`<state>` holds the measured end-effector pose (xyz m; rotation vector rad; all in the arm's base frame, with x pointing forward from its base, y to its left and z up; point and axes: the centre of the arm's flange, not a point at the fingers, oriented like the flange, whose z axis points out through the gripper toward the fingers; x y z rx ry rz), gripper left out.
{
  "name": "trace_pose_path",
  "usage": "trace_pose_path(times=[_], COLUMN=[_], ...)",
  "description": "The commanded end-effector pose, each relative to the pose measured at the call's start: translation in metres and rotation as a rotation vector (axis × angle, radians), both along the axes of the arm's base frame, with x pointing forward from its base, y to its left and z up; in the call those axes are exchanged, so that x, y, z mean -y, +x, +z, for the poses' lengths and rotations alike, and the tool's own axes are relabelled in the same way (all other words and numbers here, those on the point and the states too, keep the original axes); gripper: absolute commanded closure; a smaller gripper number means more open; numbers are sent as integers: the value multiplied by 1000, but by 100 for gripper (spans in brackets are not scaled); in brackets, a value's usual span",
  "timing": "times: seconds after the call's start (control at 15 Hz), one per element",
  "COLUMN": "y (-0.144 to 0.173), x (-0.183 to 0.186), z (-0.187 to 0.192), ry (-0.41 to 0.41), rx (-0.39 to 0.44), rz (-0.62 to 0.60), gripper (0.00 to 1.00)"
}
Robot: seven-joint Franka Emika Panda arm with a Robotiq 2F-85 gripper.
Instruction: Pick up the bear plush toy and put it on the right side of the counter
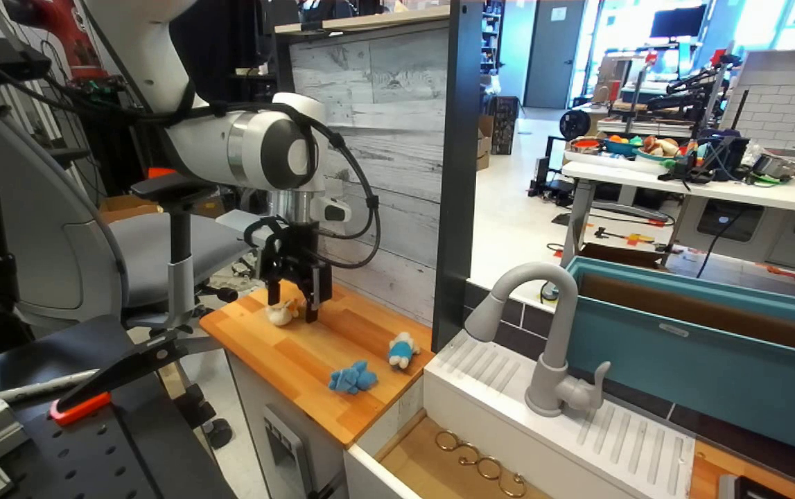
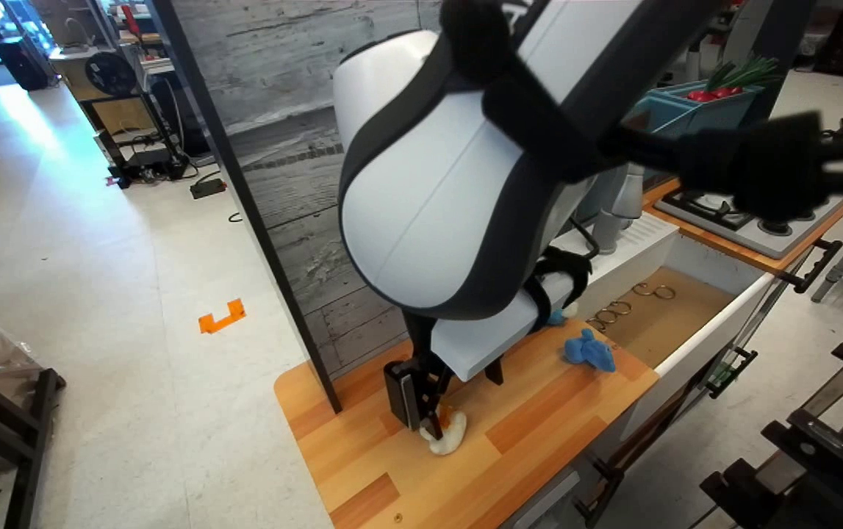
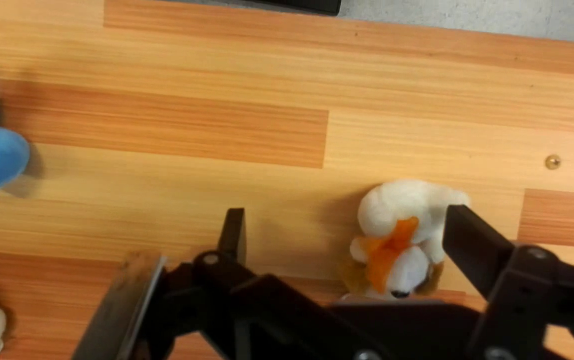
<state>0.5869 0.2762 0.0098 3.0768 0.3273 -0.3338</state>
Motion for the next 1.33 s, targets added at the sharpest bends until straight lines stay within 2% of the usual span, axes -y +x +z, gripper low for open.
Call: trace_pose_path(times=[0.0, 0.13, 0.2, 0.27, 0.53, 0.67, 0.87, 0.93, 1.27], y=[19, 18, 17, 16, -4, -7, -11, -12, -35], x=[-17, -22, -25, -27, -36, -37, -41, -42, -27], z=[-12, -16, -18, -20, -31, -26, -15, -10, 22], ry=[18, 25, 26, 27, 11, -7, -29, -43, -57], rx=[-15, -6, -7, -6, -9, 4, 16, 22, 36], rz=[29, 53, 67, 78, 118, 136, 146, 149, 162], gripper=[0, 0, 19, 28, 60, 72, 95, 98, 95])
